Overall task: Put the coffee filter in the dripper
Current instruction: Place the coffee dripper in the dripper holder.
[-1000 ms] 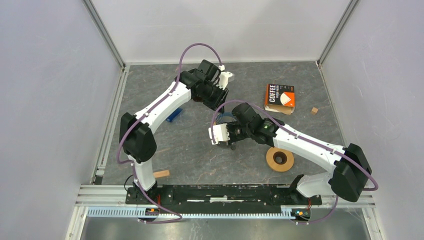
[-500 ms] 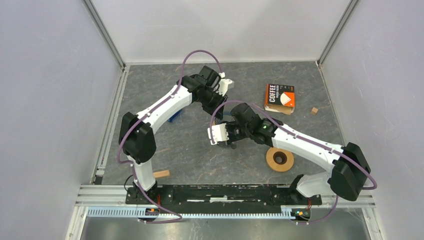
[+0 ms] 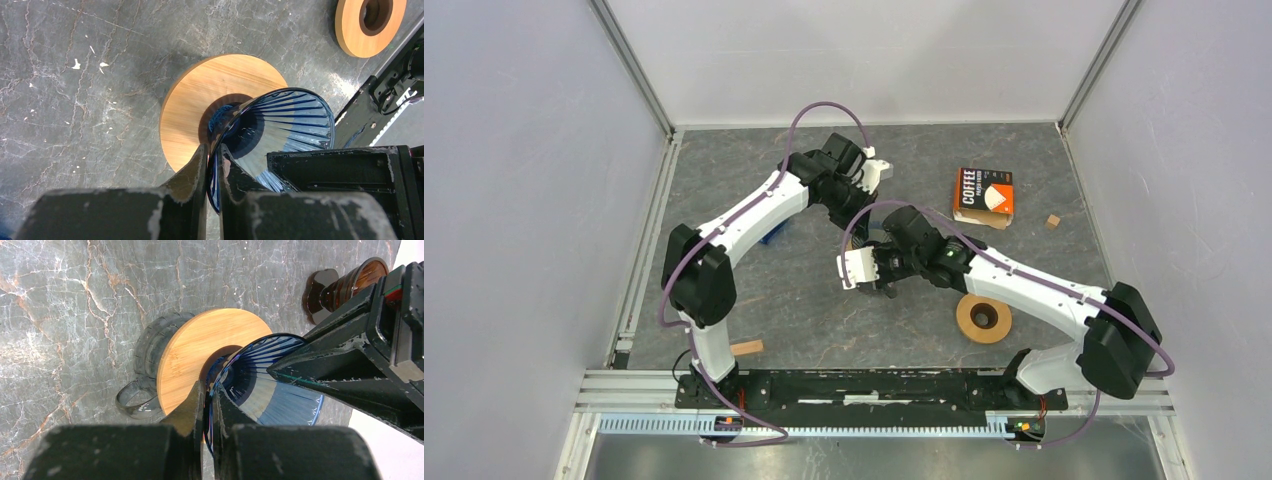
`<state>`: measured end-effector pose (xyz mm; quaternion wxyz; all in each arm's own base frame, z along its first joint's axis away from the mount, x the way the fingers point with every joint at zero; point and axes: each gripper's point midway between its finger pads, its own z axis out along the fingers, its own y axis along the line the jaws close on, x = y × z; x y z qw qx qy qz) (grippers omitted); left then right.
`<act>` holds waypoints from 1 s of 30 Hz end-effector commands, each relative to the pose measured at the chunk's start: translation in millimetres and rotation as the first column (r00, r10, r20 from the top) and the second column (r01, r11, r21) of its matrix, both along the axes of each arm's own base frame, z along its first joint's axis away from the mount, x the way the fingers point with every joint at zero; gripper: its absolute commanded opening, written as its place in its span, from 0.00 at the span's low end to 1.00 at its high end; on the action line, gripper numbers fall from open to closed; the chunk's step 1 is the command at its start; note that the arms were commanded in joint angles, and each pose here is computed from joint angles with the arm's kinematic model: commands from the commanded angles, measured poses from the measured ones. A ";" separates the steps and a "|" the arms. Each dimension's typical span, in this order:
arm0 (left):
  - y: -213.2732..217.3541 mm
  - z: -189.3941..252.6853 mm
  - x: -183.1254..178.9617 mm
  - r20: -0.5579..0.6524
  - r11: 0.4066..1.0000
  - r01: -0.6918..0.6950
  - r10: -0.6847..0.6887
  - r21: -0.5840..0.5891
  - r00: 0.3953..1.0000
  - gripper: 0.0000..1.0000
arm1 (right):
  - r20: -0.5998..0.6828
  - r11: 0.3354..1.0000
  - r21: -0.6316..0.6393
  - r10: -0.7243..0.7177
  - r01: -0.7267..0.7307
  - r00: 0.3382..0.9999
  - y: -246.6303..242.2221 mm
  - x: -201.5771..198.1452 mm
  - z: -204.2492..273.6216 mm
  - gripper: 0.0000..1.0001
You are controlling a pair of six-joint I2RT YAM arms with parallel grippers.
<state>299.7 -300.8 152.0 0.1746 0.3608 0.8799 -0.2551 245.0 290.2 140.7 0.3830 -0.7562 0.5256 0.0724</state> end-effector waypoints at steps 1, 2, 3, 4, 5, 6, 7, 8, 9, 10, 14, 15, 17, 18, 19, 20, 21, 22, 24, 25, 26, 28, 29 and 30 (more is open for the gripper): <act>2.9 -5.2 0.4 0.021 0.999 0.043 -0.043 0.010 0.999 0.02 | -0.108 0.994 -0.109 0.014 -0.026 0.994 -12.3 -15.5 -28.6 0.00; 2.7 -7.8 -1.0 0.014 0.999 0.044 -0.044 0.010 0.999 0.02 | -0.114 0.992 -0.119 0.015 -0.029 0.993 -13.3 -16.1 -30.1 0.00; 3.1 -10.2 -1.9 0.009 0.999 0.044 -0.044 0.010 0.999 0.02 | -0.116 0.992 -0.125 0.017 -0.032 0.993 -13.5 -16.1 -30.2 0.00; 2.9 -12.9 -3.8 0.002 0.999 0.043 -0.043 0.008 0.999 0.02 | -0.122 0.991 -0.132 0.018 -0.034 0.992 -14.0 -16.7 -31.2 0.00; 3.6 -15.5 -4.8 -0.005 0.999 0.041 -0.040 0.008 0.999 0.02 | -0.129 0.990 -0.138 0.021 -0.039 0.991 -14.4 -18.0 -32.2 0.00; 3.4 -17.8 -6.0 -0.010 0.999 0.041 -0.041 0.008 0.999 0.02 | -0.134 0.990 -0.139 0.021 -0.040 0.991 -14.6 -18.5 -32.7 0.00; 3.8 -19.9 -7.4 -0.018 0.999 0.041 -0.041 0.007 0.999 0.02 | -0.142 0.989 -0.141 0.024 -0.044 0.990 -14.7 -20.0 -34.0 0.00; 3.5 -21.8 -8.9 -0.024 0.999 0.043 -0.043 0.008 0.999 0.02 | -0.148 0.989 -0.143 0.027 -0.048 0.989 -14.7 -21.1 -35.4 0.00; 3.6 -23.5 -10.2 -0.030 0.999 0.043 -0.043 0.007 0.999 0.02 | -0.154 0.988 -0.145 0.026 -0.049 0.988 -15.1 -22.0 -36.4 0.00; 3.5 -24.7 -10.7 -0.032 0.999 0.045 -0.045 0.006 0.998 0.02 | -0.160 0.988 -0.148 0.026 -0.050 0.987 -15.6 -23.0 -38.4 0.00; 3.9 -28.1 -13.6 -0.033 0.999 0.049 -0.048 0.012 0.998 0.02 | -0.168 0.989 -0.143 0.017 -0.042 0.986 -17.6 -26.0 -43.5 0.00; 4.4 -28.9 -13.6 -0.029 0.999 0.050 -0.050 0.017 0.998 0.02 | -0.167 0.990 -0.136 0.016 -0.039 0.986 -17.5 -26.1 -44.1 0.00; 4.3 -30.0 -14.2 -0.027 0.998 0.053 -0.053 0.022 0.998 0.02 | -0.176 0.990 -0.137 0.017 -0.042 0.984 -18.5 -28.6 -47.8 0.00; 4.3 -30.8 -14.5 -0.028 0.998 0.054 -0.053 0.024 0.998 0.02 | -0.180 0.989 -0.141 0.015 -0.041 0.984 -18.9 -28.9 -49.7 0.00; 4.2 -31.7 -14.7 -0.029 0.998 0.054 -0.053 0.027 0.998 0.02 | -0.186 0.989 -0.146 0.013 -0.041 0.982 -19.7 -29.7 -52.1 0.00; 4.6 -33.3 -14.8 -0.033 0.998 0.053 -0.052 0.030 0.998 0.02 | -0.192 0.988 -0.149 0.013 -0.043 0.981 -20.3 -30.7 -54.5 0.00; 4.7 -35.0 -15.3 -0.034 0.998 0.056 -0.054 0.034 0.998 0.02 | -0.195 0.988 -0.150 0.013 -0.042 0.981 -21.0 -31.1 -56.3 0.00; 5.1 -36.2 -15.9 -0.037 0.998 0.055 -0.054 0.036 0.998 0.02 | -0.200 0.988 -0.149 0.012 -0.043 0.980 -21.3 -32.3 -58.2 0.00; 5.2 -39.1 -17.5 -0.042 0.997 0.059 -0.057 0.042 0.997 0.02 | -0.205 0.988 -0.149 0.011 -0.042 0.979 -22.2 -33.7 -61.4 0.00; 5.4 -40.7 -17.8 -0.041 0.997 0.059 -0.057 0.045 0.998 0.02 | -0.207 0.988 -0.149 0.011 -0.043 0.978 -22.6 -34.2 -63.1 0.00; 5.6 -41.9 -18.0 -0.040 0.997 0.059 -0.057 0.045 0.998 0.02 | -0.212 0.988 -0.150 0.008 -0.041 0.977 -23.7 -34.6 -64.8 0.00; 5.9 -44.4 -19.0 -0.042 0.997 0.061 -0.059 0.048 0.997 0.02 | -0.220 0.987 -0.152 0.007 -0.041 0.975 -24.7 -35.3 -68.0 0.00; 5.5 -45.0 -19.2 -0.044 0.997 0.060 -0.058 0.050 0.997 0.02 | -0.223 0.987 -0.152 0.006 -0.041 0.975 -25.3 -35.6 -69.1 0.00; 5.5 -45.5 -19.8 -0.046 0.997 0.062 -0.059 0.049 0.997 0.02 | -0.227 0.987 -0.154 0.006 -0.042 0.974 -26.0 -36.4 -70.7 0.00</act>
